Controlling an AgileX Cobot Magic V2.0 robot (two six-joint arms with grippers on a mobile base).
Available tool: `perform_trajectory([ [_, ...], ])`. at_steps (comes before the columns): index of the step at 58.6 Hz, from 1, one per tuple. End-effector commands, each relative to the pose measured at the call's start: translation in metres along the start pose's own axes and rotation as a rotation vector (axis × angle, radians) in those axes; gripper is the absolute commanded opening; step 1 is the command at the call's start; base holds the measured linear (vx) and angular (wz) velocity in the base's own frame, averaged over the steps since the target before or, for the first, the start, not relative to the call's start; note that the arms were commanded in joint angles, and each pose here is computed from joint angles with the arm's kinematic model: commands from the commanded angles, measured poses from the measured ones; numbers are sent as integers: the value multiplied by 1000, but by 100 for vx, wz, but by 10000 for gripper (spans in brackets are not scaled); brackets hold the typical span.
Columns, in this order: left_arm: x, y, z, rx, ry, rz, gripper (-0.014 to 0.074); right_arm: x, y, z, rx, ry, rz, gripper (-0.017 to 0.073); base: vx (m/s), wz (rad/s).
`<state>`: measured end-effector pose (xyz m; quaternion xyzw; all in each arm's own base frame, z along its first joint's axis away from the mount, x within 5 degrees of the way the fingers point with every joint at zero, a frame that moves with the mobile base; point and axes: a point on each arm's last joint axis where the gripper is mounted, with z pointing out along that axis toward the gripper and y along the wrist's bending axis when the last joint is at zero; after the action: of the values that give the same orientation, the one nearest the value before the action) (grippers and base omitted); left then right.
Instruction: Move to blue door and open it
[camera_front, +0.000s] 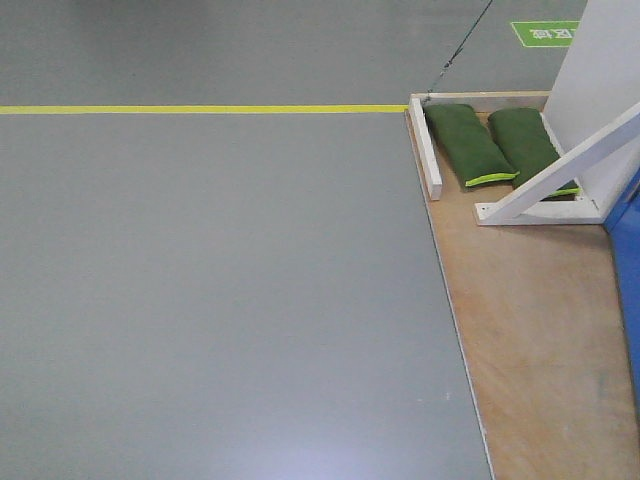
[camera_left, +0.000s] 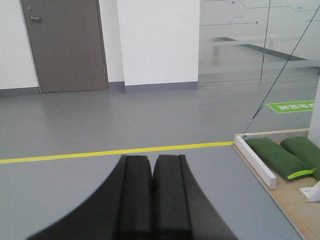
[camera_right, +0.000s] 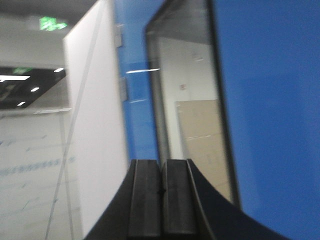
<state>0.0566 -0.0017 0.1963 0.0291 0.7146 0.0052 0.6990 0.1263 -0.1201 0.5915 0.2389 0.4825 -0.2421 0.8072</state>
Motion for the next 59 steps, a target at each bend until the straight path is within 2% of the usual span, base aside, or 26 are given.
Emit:
perform_trajectory([
  [1, -18, 0, -3, 0, -125, -8, 73, -17, -15, 2, 66, -115, 60, -1, 0, 0],
  [5, -18, 0, -3, 0, -125, -8, 73, -15, -31, 6, 127, -121, 112, -1, 0, 0],
  [13, -18, 0, -3, 0, -125, -8, 73, -10, -66, 12, 246, -150, 262, -1, 0, 0],
  [24, -18, 0, -3, 0, -125, -8, 73, 5, -127, 22, 404, -206, 490, -1, 0, 0],
  [27, -18, 0, -3, 0, -125, -8, 73, 13, -148, 25, 447, -226, 575, -1, 0, 0],
  [35, -18, 0, -3, 0, -125, -8, 73, 31, -195, 28, 538, -275, 739, -1, 0, 0],
  [37, -18, 0, -3, 0, -125, -8, 73, 38, -208, 30, 558, -285, 796, -1, 0, 0],
  [42, -18, 0, -3, 0, -125, -8, 73, 54, -227, 34, 581, -293, 908, -1, 0, 0],
  [49, -18, 0, -3, 0, -125, -8, 73, 82, -248, 45, 582, -282, 1113, -1, 0, 0],
  [52, -18, 0, -3, 0, -125, -8, 73, 95, -255, 51, 577, -255, 1183, -1, 0, 0],
  [55, -18, 0, -3, 0, -125, -8, 73, 105, -261, 56, 566, -221, 1225, -1, 0, 0],
  [59, -18, 0, -3, 0, -125, -8, 73, 113, -267, 62, 557, -193, 1245, -1, 0, 0],
])
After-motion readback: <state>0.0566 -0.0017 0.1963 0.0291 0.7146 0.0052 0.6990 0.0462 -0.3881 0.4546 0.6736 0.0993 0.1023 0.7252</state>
